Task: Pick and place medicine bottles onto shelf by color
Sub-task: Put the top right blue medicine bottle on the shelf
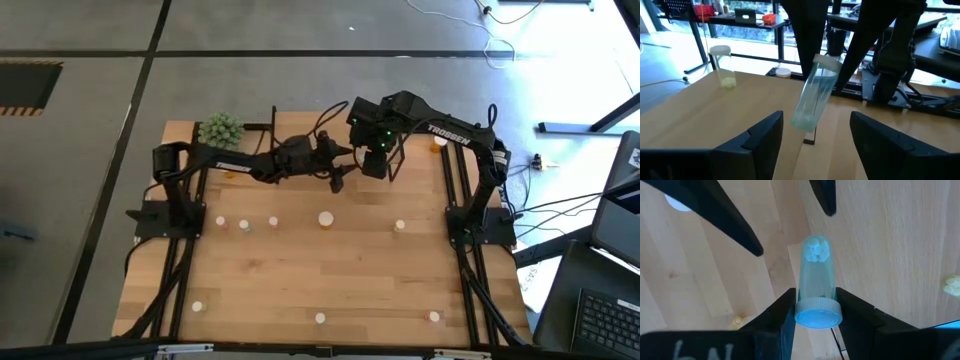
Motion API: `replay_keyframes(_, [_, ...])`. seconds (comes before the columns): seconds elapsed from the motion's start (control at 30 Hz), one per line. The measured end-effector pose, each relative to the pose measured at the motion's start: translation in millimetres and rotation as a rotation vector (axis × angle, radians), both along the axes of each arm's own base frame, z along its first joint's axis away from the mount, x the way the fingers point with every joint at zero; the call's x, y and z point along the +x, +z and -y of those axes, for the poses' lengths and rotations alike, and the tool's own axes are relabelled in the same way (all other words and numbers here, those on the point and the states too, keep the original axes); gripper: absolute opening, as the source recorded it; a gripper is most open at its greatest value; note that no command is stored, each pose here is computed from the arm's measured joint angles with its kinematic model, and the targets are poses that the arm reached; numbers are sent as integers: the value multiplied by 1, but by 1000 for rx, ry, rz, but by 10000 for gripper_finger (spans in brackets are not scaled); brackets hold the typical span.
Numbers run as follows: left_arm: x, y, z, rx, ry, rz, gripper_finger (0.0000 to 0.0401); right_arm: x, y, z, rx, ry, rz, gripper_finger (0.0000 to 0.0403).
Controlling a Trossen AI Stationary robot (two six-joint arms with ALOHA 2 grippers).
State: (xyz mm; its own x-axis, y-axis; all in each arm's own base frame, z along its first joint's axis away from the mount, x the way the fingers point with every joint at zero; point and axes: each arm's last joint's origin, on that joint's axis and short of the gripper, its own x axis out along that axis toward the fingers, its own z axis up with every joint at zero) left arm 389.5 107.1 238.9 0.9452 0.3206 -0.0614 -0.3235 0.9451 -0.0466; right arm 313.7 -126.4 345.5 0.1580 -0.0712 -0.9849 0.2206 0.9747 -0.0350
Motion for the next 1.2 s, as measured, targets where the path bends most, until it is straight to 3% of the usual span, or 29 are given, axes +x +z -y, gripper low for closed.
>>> replay_keyframes(1.2, [-4, 0, -13, 35, 34, -4, 226, 13, 3, 3, -61, 92, 122, 131])
